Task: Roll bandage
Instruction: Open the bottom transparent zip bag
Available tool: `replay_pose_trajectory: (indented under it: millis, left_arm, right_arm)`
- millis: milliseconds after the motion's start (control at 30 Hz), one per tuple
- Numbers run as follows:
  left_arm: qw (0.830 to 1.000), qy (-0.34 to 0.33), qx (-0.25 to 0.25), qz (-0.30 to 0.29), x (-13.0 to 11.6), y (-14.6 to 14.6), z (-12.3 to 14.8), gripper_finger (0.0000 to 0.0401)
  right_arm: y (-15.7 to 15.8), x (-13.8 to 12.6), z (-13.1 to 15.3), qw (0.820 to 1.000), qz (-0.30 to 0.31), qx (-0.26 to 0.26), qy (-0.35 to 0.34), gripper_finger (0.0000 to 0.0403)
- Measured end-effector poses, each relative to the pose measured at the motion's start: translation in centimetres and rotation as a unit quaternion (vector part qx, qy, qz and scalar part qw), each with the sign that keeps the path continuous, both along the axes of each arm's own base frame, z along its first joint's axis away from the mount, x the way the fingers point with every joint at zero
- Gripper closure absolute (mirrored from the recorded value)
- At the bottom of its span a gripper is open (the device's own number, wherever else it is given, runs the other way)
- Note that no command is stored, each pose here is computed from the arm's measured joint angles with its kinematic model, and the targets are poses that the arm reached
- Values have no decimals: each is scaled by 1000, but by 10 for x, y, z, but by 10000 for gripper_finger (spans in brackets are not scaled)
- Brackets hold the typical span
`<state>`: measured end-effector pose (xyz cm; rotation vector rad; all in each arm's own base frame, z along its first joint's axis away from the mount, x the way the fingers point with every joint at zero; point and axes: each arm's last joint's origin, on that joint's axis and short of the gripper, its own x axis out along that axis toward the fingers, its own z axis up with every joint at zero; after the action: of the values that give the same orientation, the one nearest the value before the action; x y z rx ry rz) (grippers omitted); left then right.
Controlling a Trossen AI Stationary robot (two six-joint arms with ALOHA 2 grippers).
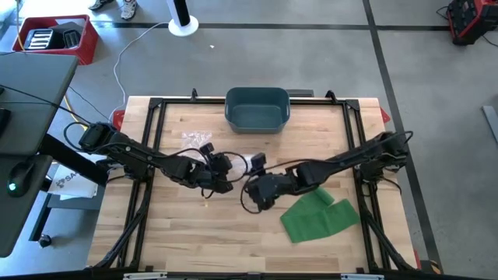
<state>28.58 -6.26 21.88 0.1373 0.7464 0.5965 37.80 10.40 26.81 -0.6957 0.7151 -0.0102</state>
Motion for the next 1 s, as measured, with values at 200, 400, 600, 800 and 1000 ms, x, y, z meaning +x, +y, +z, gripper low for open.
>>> replay_pose_trajectory:
  millis: [200, 400, 600, 800, 1000]
  left_arm:
    - [999, -35, -9, -12, 3, -9, 4, 400]
    - [998, -60, 19, -2, 4, -13, 7, 401]
    - [993, -81, 78, 33, 2, -16, 11, 401]
    - [987, -55, 145, 43, -1, -19, 7, 401]
    - [984, -8, 175, 27, 6, -24, -14, 401]
  right_arm:
    - [-17, 11, -11, 1000, -20, -4, 7, 208]
    - [-37, 18, -23, 999, -19, 19, 37, 208]
    - [-44, 23, -37, 997, -13, 51, 62, 208]
    - [-39, 23, -37, 993, 23, 90, 68, 208]
    - [-38, 24, -35, 995, 1, 91, 50, 208]
